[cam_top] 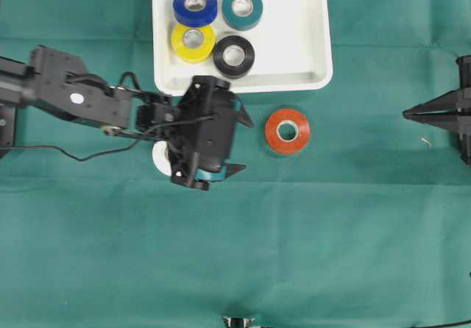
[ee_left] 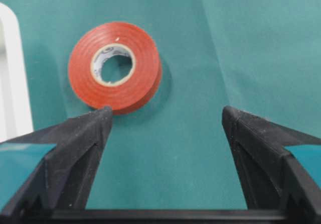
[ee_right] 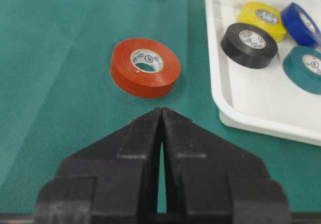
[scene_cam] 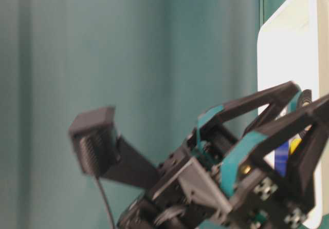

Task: Put the tape into the white case with the left arm.
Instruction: 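Move the left gripper over the white roll to the red roll, then grasp the red roll by its rim with the left gripper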

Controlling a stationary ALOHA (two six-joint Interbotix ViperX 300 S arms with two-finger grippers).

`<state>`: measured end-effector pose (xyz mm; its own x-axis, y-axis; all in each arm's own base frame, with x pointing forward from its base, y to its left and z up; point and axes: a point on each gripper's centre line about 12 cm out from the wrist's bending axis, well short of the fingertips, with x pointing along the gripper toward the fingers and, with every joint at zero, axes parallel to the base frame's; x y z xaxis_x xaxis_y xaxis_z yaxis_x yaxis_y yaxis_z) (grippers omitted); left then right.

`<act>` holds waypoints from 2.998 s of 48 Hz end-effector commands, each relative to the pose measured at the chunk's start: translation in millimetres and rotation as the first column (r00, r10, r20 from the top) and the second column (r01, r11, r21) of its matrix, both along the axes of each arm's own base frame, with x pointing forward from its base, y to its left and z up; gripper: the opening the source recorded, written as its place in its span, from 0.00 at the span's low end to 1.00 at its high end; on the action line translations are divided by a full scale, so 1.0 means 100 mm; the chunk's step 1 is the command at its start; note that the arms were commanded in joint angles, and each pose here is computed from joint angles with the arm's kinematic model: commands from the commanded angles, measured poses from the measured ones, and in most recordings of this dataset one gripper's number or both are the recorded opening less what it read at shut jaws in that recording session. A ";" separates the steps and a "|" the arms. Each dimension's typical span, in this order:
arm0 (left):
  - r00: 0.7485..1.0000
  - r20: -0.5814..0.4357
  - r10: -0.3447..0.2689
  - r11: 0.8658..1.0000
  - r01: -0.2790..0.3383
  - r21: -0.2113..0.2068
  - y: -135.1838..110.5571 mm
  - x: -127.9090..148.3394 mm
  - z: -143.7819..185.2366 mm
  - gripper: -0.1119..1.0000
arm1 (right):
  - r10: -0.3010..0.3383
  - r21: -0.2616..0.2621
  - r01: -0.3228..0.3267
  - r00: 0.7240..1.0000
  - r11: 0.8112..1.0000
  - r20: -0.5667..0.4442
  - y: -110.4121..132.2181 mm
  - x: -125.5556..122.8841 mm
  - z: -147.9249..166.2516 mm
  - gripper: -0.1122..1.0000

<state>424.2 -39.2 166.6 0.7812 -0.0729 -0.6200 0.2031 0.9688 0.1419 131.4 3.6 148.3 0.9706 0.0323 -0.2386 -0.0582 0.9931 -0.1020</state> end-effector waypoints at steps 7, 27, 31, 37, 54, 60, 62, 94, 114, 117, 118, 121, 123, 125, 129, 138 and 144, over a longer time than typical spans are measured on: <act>1.000 0.002 0.003 1.000 -0.003 0.005 0.02 0.24 0.11 0.90 | 0.003 -0.005 -0.003 1.000 1.000 -0.004 0.00 0.00 -0.02 0.02; 0.994 -0.111 0.015 1.000 -0.013 0.013 0.06 0.54 -0.06 0.91 | 0.003 -0.005 -0.003 1.000 1.000 -0.004 0.00 0.00 -0.02 0.02; 0.991 -0.135 0.014 1.000 -0.012 0.015 0.05 0.59 -0.10 0.91 | 0.003 -0.005 -0.003 1.000 1.000 -0.005 0.00 0.00 -0.02 0.02; 0.988 -0.156 0.011 1.000 -0.008 0.019 0.05 0.66 -0.13 0.91 | 0.003 -0.005 -0.003 1.000 1.000 -0.002 0.00 0.00 -0.01 0.02; 0.984 -0.179 0.020 1.000 -0.016 0.023 0.09 0.84 -0.29 0.91 | 0.003 -0.005 -0.003 1.000 1.000 -0.002 0.00 0.00 -0.01 0.02; 0.982 -0.186 0.022 1.000 -0.018 0.024 0.09 0.88 -0.35 0.91 | 0.003 -0.005 -0.003 1.000 1.000 -0.002 0.00 0.00 -0.01 0.02; 0.982 -0.188 0.022 1.000 -0.018 0.024 0.09 0.89 -0.37 0.91 | 0.003 -0.005 -0.003 1.000 1.000 -0.004 0.00 0.00 -0.02 0.02; 0.980 -0.195 0.029 0.999 -0.026 0.022 0.12 0.92 -0.42 0.34 | 0.004 -0.005 -0.004 1.000 1.000 -0.001 0.00 0.00 -0.01 0.02; 0.985 -0.170 0.019 1.000 -0.016 0.018 0.06 0.85 -0.06 0.34 | 0.004 -0.005 -0.004 1.000 1.000 -0.002 0.00 0.00 -0.02 0.02; 0.989 -0.150 0.013 1.000 -0.010 0.017 0.04 0.83 0.09 0.34 | 0.004 -0.005 -0.004 1.000 1.000 -0.002 0.00 0.00 -0.02 0.02; 0.989 -0.147 0.014 1.000 -0.012 0.017 0.05 0.82 0.12 0.34 | 0.004 -0.006 -0.004 1.000 1.000 -0.004 0.00 0.00 -0.02 0.02; 0.990 -0.140 0.012 1.000 -0.010 0.016 0.04 0.79 0.23 0.34 | 0.004 -0.005 -0.004 1.000 1.000 -0.001 0.00 0.00 -0.01 0.02; 0.990 -0.140 0.012 1.000 -0.010 0.016 0.04 0.77 0.29 0.34 | 0.003 -0.005 -0.003 1.000 1.000 -0.004 0.00 0.00 -0.02 0.02; 0.990 -0.138 0.013 1.000 -0.011 0.016 0.05 0.75 0.35 0.34 | 0.004 -0.005 -0.004 1.000 1.000 -0.002 0.00 0.00 -0.02 0.02; 0.990 -0.140 0.012 1.000 -0.009 0.017 0.05 0.72 0.44 0.34 | 0.004 -0.006 -0.004 1.000 1.000 -0.004 0.00 0.00 -0.02 0.02; 0.991 -0.135 0.010 1.000 -0.008 0.017 0.05 0.69 0.53 0.34 | 0.003 -0.005 -0.003 1.000 1.000 -0.002 0.00 0.00 -0.01 0.02; 0.990 -0.144 0.010 1.000 -0.007 0.017 0.05 0.68 0.53 0.34 | 0.003 -0.005 -0.003 1.000 1.000 -0.004 0.00 0.00 -0.02 0.02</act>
